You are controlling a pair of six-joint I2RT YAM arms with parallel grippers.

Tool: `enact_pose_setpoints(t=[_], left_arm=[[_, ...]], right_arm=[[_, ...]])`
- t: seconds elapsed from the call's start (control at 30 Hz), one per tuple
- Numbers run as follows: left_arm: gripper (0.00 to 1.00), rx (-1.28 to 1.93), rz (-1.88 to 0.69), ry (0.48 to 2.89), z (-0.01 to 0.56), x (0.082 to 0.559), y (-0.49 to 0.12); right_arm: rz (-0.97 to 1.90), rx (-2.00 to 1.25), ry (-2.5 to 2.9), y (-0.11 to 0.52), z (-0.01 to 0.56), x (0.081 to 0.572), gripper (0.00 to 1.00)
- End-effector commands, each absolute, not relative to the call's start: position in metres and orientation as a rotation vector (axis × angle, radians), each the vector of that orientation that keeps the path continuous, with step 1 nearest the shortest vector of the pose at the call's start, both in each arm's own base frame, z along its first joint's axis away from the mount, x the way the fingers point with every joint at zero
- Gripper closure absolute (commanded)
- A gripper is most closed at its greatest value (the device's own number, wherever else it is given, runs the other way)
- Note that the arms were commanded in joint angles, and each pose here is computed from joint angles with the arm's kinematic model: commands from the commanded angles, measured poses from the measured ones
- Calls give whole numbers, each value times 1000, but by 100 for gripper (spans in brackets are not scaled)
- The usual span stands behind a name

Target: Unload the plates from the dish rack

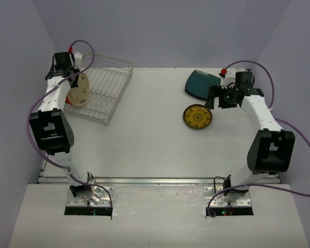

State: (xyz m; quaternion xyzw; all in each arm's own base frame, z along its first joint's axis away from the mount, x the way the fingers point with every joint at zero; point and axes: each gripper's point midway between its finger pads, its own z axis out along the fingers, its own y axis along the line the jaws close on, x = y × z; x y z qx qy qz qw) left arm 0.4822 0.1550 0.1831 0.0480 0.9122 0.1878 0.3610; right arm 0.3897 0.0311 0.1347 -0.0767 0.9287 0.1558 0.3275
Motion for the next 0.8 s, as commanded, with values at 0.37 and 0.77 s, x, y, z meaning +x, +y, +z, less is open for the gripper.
enact_pose_setpoints(t=[0.37, 0.77], left_arm=[[100, 608, -118, 1981, 300, 408, -78], [100, 782, -737, 2069, 251, 347, -210]], right_arm=[[604, -359, 2231, 88, 188, 392, 1], [979, -650, 2052, 218, 231, 347, 1]])
